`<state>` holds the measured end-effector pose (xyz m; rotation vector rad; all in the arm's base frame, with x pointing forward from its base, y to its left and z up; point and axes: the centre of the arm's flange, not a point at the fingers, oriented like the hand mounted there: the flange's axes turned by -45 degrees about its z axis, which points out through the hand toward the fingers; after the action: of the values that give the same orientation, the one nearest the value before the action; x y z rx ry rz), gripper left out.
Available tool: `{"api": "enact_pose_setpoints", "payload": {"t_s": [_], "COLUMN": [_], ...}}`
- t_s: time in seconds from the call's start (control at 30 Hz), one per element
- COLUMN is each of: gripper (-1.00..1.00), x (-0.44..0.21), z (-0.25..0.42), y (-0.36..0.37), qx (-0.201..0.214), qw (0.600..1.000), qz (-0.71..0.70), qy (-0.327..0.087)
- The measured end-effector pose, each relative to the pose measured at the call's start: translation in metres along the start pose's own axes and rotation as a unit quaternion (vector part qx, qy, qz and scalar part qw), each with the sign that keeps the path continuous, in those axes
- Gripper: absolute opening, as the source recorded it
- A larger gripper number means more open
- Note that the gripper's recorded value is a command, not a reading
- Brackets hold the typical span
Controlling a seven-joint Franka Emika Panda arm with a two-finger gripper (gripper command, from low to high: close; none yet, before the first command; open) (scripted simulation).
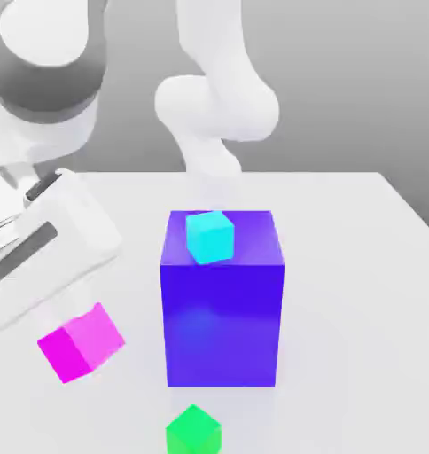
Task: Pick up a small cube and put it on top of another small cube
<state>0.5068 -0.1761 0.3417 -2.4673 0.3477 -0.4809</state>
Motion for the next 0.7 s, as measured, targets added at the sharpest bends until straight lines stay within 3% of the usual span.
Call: {"api": "enact_pose_setpoints", "payload": {"t_s": [0.33, 0.7], "gripper": [-1.00, -1.00], "x": [0.001, -0.006], "z": [-0.019, -0.023], "y": [-0.054, -0.102], "qx": [-0.017, -0.053], "qw": [0.963, 0.844], "qz": [-0.267, -0.533], "qy": [0.009, -0.014]}}
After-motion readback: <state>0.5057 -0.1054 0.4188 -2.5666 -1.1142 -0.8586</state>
